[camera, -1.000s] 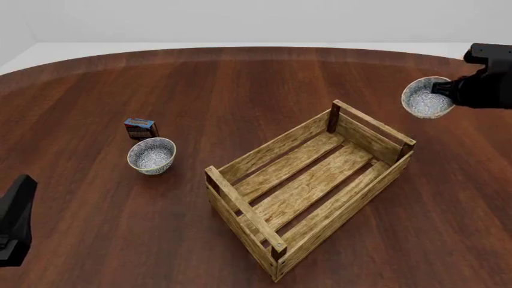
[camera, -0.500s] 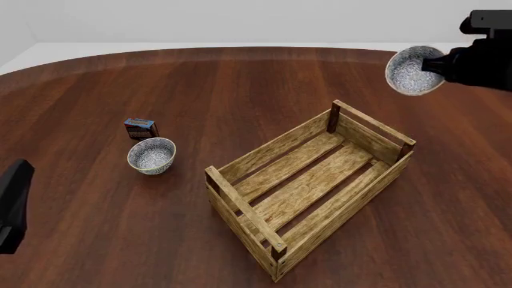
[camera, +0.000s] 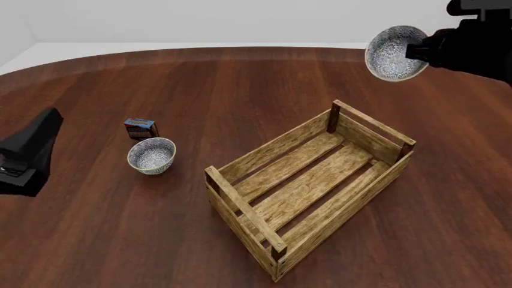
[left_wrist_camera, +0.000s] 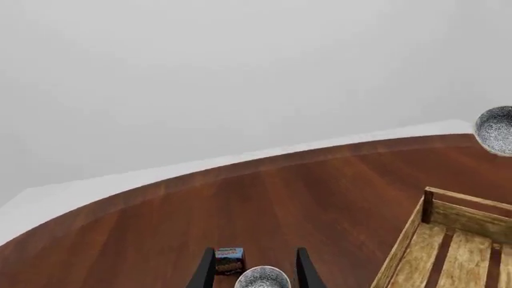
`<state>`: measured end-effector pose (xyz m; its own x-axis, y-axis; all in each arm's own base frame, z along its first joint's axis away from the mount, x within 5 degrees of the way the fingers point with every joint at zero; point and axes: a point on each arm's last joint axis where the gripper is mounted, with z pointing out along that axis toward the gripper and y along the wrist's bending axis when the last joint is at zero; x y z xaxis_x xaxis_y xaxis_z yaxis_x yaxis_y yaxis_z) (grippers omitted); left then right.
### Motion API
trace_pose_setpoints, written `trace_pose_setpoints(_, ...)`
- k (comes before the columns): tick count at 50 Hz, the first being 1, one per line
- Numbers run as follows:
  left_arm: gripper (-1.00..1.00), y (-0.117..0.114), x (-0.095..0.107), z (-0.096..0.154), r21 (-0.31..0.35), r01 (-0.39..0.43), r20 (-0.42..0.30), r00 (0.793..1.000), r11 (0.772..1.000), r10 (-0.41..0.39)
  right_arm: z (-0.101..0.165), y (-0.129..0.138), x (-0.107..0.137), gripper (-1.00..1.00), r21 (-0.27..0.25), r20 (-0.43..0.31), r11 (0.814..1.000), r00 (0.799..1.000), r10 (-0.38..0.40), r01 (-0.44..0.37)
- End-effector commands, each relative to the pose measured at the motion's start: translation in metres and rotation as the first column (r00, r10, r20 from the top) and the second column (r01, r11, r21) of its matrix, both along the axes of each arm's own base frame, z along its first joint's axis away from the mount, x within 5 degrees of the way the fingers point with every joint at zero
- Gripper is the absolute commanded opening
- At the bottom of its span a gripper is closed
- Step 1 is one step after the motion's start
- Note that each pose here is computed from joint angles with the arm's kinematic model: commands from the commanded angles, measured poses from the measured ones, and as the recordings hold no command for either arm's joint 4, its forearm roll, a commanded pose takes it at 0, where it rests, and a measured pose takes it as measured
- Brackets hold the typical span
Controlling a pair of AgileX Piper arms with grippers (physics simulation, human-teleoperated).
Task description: Stack the right bowl on the left bowl and place them in the tray.
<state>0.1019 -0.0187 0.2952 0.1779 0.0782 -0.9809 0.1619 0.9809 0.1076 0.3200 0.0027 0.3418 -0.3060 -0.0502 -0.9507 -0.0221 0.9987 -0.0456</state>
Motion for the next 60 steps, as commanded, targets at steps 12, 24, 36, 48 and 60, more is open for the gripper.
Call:
trace_pose_setpoints(12,1.0,-0.023,0.026,0.033,0.059,0.127,0.007,0.992,0.99,-0.128,0.014,0.029,-0.012,-1.0,-0.014,0.073,0.995,0.992,0.098,-0.097)
trace_pose_setpoints(24,1.0,-0.033,0.033,0.049,0.073,0.169,0.009,0.985,0.983,-0.17,0.014,0.044,-0.02,-1.0,0.014,0.097,0.99,0.985,0.14,-0.142)
trace_pose_setpoints(36,1.0,-0.044,0.04,0.061,0.065,0.223,0.006,0.975,0.973,-0.224,0.018,0.058,-0.031,-1.0,0.02,0.119,0.981,0.975,0.19,-0.194)
trace_pose_setpoints(48,1.0,-0.066,0.051,0.072,0.05,0.315,-0.008,0.949,0.948,-0.315,0.019,0.07,-0.041,-1.0,0.027,0.132,0.97,0.963,0.235,-0.24)
trace_pose_setpoints(60,1.0,-0.086,0.064,0.077,0.026,0.367,-0.013,0.93,0.93,-0.367,0.021,0.077,-0.041,-1.0,0.017,0.141,0.964,0.955,0.261,-0.266)
